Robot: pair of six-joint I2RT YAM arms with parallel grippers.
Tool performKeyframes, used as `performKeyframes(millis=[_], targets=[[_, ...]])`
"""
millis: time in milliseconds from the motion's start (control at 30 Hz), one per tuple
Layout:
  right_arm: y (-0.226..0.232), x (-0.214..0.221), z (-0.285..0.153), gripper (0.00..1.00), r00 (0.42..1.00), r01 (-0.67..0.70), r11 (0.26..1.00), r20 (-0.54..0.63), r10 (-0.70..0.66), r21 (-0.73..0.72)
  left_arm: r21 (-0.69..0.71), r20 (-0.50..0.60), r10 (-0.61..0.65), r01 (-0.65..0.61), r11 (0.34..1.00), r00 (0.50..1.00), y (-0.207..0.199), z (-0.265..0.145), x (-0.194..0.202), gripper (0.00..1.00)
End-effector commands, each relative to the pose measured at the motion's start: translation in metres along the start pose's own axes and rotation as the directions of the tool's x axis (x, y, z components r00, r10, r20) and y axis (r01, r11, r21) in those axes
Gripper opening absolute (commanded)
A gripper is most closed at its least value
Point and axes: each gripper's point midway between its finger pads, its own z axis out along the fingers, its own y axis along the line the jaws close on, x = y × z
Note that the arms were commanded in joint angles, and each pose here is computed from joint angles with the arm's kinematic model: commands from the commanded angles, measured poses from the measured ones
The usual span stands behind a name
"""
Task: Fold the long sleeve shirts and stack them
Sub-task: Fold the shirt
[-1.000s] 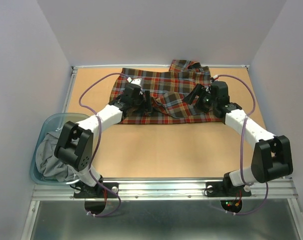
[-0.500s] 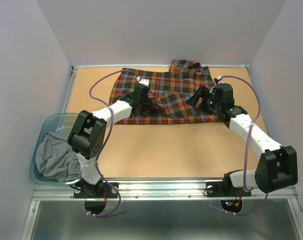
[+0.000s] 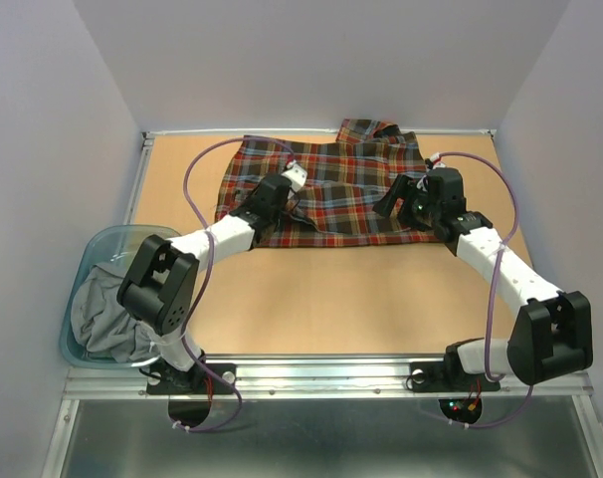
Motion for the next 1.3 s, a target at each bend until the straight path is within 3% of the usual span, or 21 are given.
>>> performKeyframes(millis=[0,67,133,200,267,367,400,500,533,633,667,733,767,833,867,967,1100,1267], targets=[[-0.008,-0.002,-0.003,0.84,0.999,0.026,0.999,0.022,-0.027,0.026,-0.087,0.018,0.126,-0.124,0.988,0.992,0.014,-0.019,0.003,0.55],[-0.01,-0.001,-0.001,0.84,1.0,0.026,0.999,0.015,-0.027,0.032,-0.058,-0.022,0.13,-0.131,0.99,0.991,0.004,-0.025,0.018,0.62],[-0.012,-0.001,0.0,0.84,0.999,0.029,0.999,0.014,-0.029,0.038,-0.052,-0.027,0.061,-0.062,0.997,0.998,0.003,-0.033,0.022,0.7],[-0.012,0.0,0.003,0.84,1.0,0.026,0.999,0.005,-0.026,0.04,-0.063,-0.023,-0.029,0.027,0.998,0.999,0.005,-0.044,0.028,0.85],[-0.011,-0.001,0.004,0.84,1.0,0.026,0.999,0.006,-0.026,0.038,-0.091,-0.043,-0.099,0.094,0.991,0.994,0.011,-0.048,0.042,0.9],[-0.011,-0.001,0.007,0.84,1.0,0.027,0.999,-0.001,-0.027,0.038,-0.093,-0.048,-0.335,0.33,0.939,0.941,0.029,-0.05,0.048,0.93],[-0.012,0.0,0.008,0.84,1.0,0.025,0.999,-0.006,-0.024,0.04,-0.09,-0.024,-0.472,0.469,0.879,0.881,0.035,-0.053,0.045,0.93],[-0.013,0.0,0.008,0.84,1.0,0.024,0.999,-0.006,-0.024,0.042,-0.027,-0.025,-0.686,0.685,0.728,0.728,0.052,-0.051,0.046,0.94],[-0.014,0.0,0.009,0.84,1.0,0.022,0.999,-0.006,-0.021,0.045,0.037,-0.038,-0.772,0.773,0.633,0.634,0.048,-0.054,0.037,0.94],[-0.015,0.004,0.01,0.84,1.0,0.021,0.999,-0.017,-0.02,0.045,0.098,-0.078,-0.86,0.863,0.496,0.504,0.046,-0.053,0.025,0.94],[-0.016,0.005,0.01,0.84,1.0,0.017,0.999,-0.019,-0.016,0.049,0.107,-0.099,-0.897,0.9,0.422,0.432,0.043,-0.053,0.02,0.94],[-0.016,0.005,0.01,0.84,1.0,0.016,0.999,-0.02,-0.015,0.047,0.084,-0.16,-0.926,0.939,0.333,0.343,0.034,-0.047,0.025,0.94],[-0.016,0.006,0.01,0.84,1.0,0.015,0.999,-0.02,-0.014,0.047,0.089,-0.197,-0.943,0.963,0.255,0.267,0.027,-0.046,0.022,0.94],[-0.016,0.006,0.009,0.84,1.0,0.019,0.999,-0.021,-0.018,0.044,0.051,-0.242,-0.948,0.978,0.201,0.208,0.017,-0.035,0.03,0.93],[-0.017,0.007,0.008,0.84,1.0,0.018,0.999,-0.02,-0.017,0.047,0.055,-0.292,-0.945,0.989,0.138,0.148,0.008,-0.03,0.029,0.94],[-0.019,0.008,0.006,0.84,1.0,0.023,0.998,-0.017,-0.022,0.053,0.095,-0.332,-0.939,0.994,0.059,0.087,0.0,-0.023,0.016,0.94],[-0.02,0.008,0.003,0.84,0.999,0.036,0.998,-0.006,-0.036,0.057,0.021,-0.32,-0.947,1.0,0.008,0.015,-0.003,-0.002,0.023,0.93],[-0.02,0.007,0.0,0.84,0.999,0.042,0.998,0.0,-0.042,0.056,0.043,-0.285,-0.958,0.999,0.02,0.031,0.001,0.015,0.017,0.87]])
